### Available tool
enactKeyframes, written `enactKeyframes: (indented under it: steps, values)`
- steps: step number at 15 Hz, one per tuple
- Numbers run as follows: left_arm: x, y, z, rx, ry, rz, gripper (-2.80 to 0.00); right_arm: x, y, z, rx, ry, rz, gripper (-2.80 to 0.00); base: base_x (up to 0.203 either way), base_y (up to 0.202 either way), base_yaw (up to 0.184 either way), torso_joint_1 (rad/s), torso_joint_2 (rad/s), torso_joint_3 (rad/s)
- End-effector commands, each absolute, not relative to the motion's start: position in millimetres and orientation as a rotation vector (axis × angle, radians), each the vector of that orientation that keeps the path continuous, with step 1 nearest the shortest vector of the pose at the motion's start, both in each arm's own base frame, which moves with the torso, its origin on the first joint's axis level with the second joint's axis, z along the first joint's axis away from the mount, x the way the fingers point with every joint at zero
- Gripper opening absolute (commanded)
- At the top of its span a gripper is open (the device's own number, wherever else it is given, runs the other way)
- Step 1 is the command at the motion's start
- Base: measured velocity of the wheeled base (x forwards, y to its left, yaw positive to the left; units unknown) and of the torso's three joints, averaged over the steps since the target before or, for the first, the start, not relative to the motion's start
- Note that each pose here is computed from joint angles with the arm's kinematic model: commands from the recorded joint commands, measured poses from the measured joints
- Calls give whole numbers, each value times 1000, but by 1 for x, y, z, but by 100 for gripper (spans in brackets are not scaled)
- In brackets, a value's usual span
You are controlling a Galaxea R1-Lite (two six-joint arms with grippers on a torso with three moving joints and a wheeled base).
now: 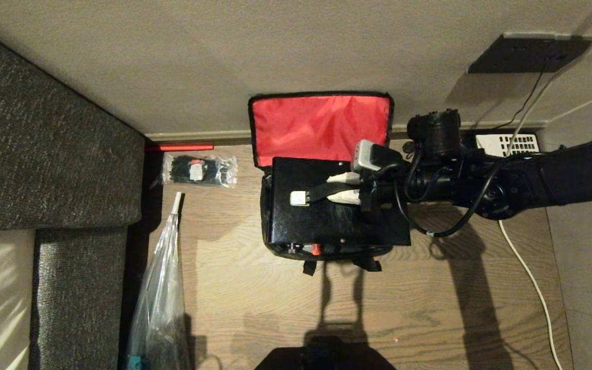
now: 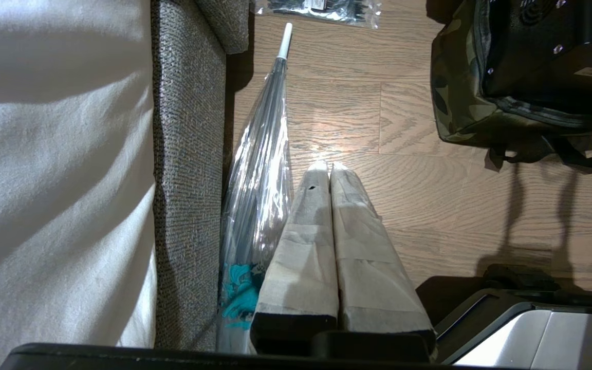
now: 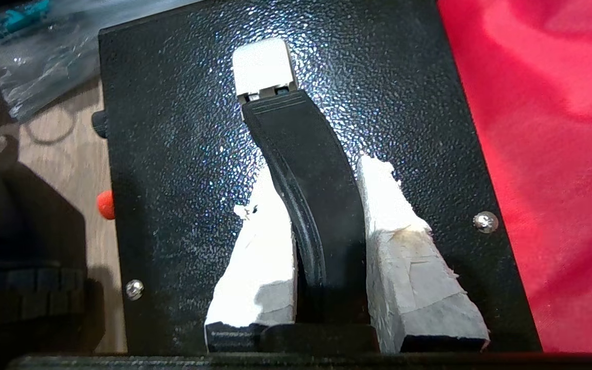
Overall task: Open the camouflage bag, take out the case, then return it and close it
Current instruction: Place the black box back
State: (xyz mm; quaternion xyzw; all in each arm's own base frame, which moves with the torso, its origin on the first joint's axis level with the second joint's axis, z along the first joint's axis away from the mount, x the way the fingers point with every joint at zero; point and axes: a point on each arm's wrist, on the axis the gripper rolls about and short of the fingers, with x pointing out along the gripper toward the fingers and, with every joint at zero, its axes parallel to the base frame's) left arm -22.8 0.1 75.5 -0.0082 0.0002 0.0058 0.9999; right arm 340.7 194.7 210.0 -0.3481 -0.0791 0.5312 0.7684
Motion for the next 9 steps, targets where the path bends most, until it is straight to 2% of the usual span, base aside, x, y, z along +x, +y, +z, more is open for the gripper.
enactKeyframes:
  steps: [1,9]
  values:
    - [-23,0,75,-17,1,12,-280,337,191,219,-759,-181,1150,-280,0,0,0,0,0,0]
    - [-23,0,75,-17,1,12,-280,330,186,233,-704,-168,1143,-280,0,0,0,0,0,0]
